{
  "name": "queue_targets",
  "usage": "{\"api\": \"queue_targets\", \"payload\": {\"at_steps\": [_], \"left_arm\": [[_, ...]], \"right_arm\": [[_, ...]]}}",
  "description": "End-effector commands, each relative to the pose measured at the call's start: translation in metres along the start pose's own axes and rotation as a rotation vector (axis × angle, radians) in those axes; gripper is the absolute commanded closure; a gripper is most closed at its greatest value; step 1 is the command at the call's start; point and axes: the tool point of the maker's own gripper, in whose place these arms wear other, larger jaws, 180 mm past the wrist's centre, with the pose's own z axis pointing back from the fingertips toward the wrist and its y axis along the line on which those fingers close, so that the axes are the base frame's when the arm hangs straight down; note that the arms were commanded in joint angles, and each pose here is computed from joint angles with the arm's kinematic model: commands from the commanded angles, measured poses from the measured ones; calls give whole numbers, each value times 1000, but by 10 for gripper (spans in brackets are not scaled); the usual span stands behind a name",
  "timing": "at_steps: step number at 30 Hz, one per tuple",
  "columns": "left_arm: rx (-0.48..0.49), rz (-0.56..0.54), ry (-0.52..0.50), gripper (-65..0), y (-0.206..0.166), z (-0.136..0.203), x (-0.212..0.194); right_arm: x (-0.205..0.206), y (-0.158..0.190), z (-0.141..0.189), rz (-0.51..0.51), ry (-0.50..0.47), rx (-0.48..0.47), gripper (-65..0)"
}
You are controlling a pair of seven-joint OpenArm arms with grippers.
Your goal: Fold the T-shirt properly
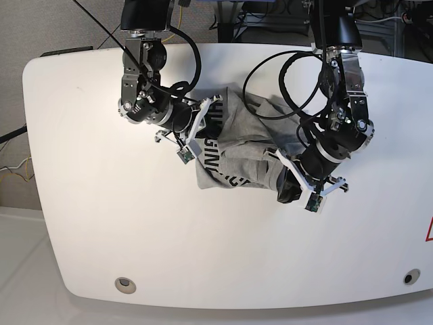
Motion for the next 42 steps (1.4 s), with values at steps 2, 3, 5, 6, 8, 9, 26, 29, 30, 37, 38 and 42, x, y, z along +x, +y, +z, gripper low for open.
{"api": "queue_targets", "payload": {"at_steps": [2, 3, 5, 6, 8, 9, 26, 29, 30, 37, 38, 42], "left_arm": [[-5, -7, -65, -14, -1, 2, 20], [-5, -6, -65, -14, -1, 2, 20], [-6, -5, -66, -14, -2, 2, 20], [-6, -5, -66, -14, -2, 2, 20], [-7, -4, -67, -14, -2, 2, 20], [-7, -4, -67, -14, -2, 2, 20], [-9, 5, -51, -14, -4, 2, 12], [-10, 7, -47, -14, -4, 3, 10], [-10, 7, -47, -14, -4, 3, 10], [-20, 25, -43, -14, -9, 1, 7], [-22, 29, -40, -14, -11, 1, 5], [-28, 42, -33, -14, -15, 1, 0]], "right_arm": [[20, 20, -5, 47, -54, 57, 0], [21, 25, -6, 56, -51, 67, 0], [20, 32, -9, 70, -45, 84, 0], [21, 37, -11, 78, -44, 97, 0], [23, 45, -13, 94, -44, 115, 0], [23, 47, -13, 96, -44, 119, 0], [29, 113, -31, 129, -40, 248, 0], [29, 125, -33, 152, -32, 274, 0], [29, 127, -33, 157, -32, 278, 0], [43, 126, -27, 186, -69, 265, 0], [47, 126, -26, 193, -78, 262, 0], [60, 123, -24, 217, -103, 251, 0]]}}
